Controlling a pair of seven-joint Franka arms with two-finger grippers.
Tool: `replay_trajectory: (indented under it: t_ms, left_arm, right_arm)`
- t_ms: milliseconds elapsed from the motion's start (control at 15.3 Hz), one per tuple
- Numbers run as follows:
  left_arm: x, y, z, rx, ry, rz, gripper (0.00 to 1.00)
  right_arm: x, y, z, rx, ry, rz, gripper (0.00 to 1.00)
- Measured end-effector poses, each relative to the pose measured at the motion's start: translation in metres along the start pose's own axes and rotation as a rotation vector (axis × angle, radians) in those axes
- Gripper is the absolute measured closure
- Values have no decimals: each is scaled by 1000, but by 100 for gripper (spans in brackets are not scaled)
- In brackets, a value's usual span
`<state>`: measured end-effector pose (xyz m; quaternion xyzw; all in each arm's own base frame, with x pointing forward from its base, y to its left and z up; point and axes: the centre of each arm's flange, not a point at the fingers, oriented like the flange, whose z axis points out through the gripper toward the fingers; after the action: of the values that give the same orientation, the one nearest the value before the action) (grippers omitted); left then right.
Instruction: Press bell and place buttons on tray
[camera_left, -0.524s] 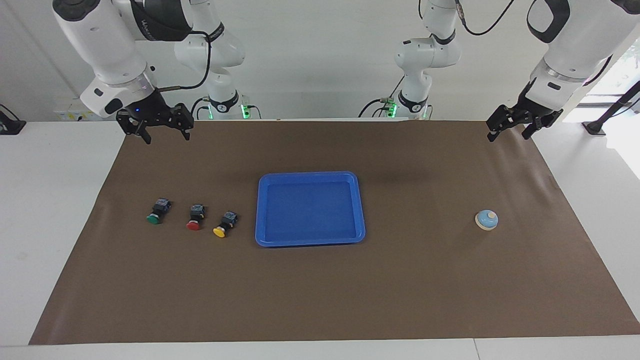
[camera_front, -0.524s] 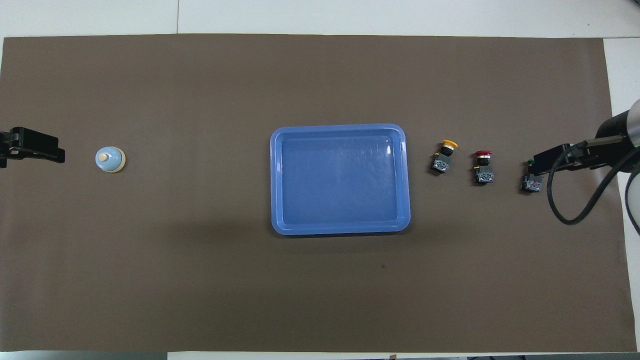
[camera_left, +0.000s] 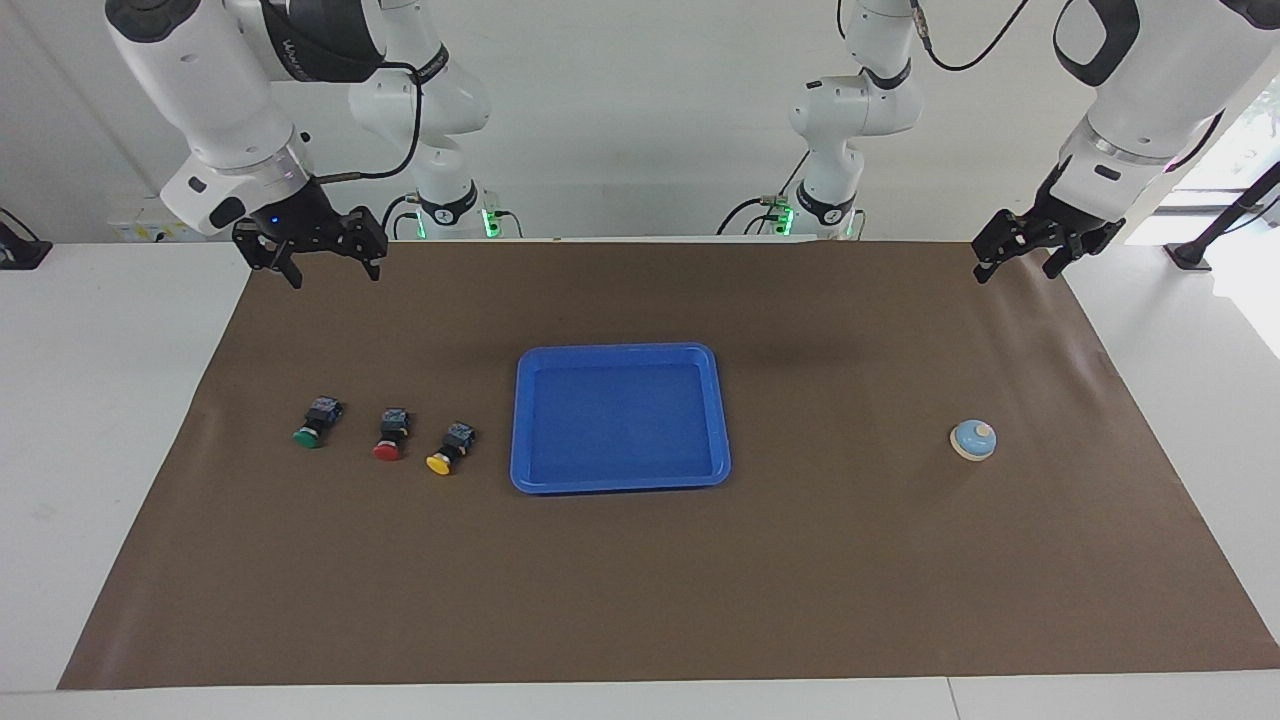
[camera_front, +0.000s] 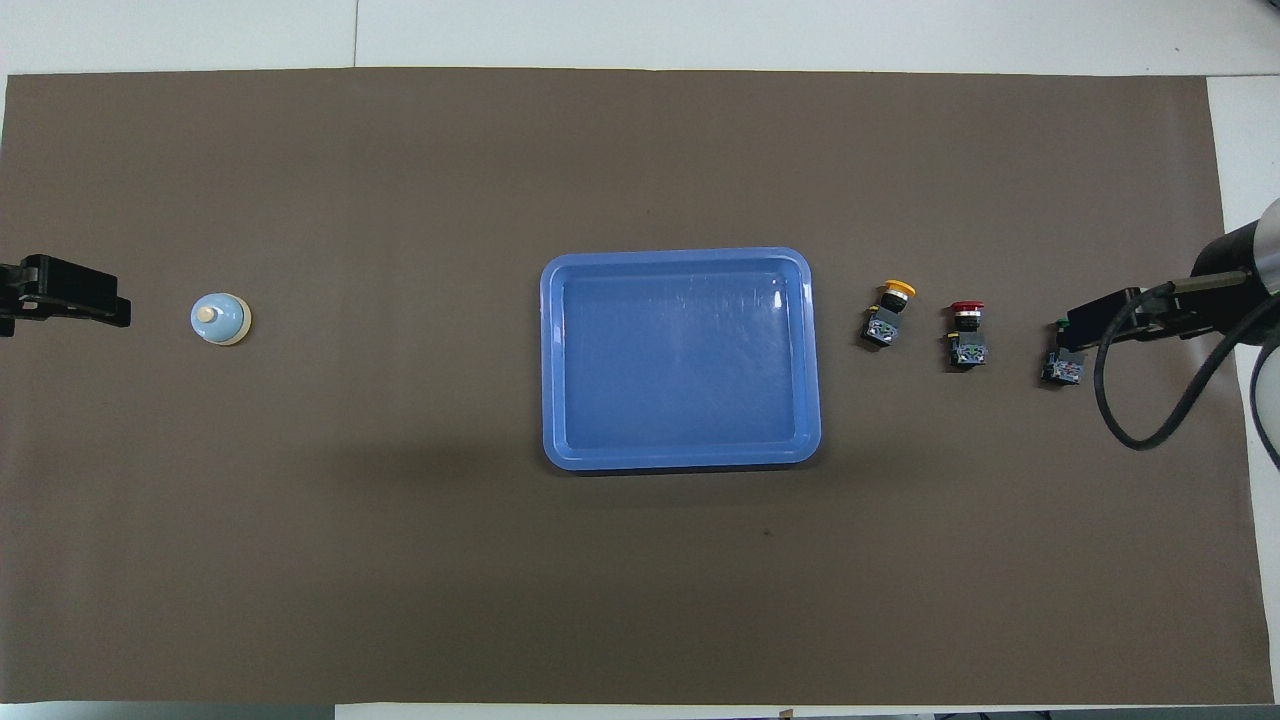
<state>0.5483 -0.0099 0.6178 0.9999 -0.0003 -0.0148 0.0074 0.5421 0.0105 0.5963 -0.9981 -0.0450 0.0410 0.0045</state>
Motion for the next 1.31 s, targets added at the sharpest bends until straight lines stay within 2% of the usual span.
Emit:
replay_trajectory:
  t_ms: [197, 262, 393, 590, 786, 1180, 1311]
  left_arm:
    - [1, -3, -1, 0, 6, -5, 0]
    - [1, -6, -1, 0, 13, -10, 8]
    - [2, -16, 3, -1, 12, -29, 35]
    - [6, -33, 18, -2, 8, -60, 67]
    - [22, -49, 52, -1, 14, -71, 98]
    - [73, -79, 157, 2, 24, -80, 99]
    - [80, -82, 188, 4, 36, -83, 99]
  right_arm:
    - [0, 0, 0, 0, 0, 0, 0]
    - [0, 0, 0, 0, 0, 0, 0]
    - [0, 0, 0, 0, 0, 0, 0]
    - [0, 0, 0, 0, 0, 1, 0]
    - [-1, 3, 0, 1, -4, 5, 0]
    - [-3, 11, 1, 3, -17, 20, 0]
    - [-3, 11, 1, 3, -17, 20, 0]
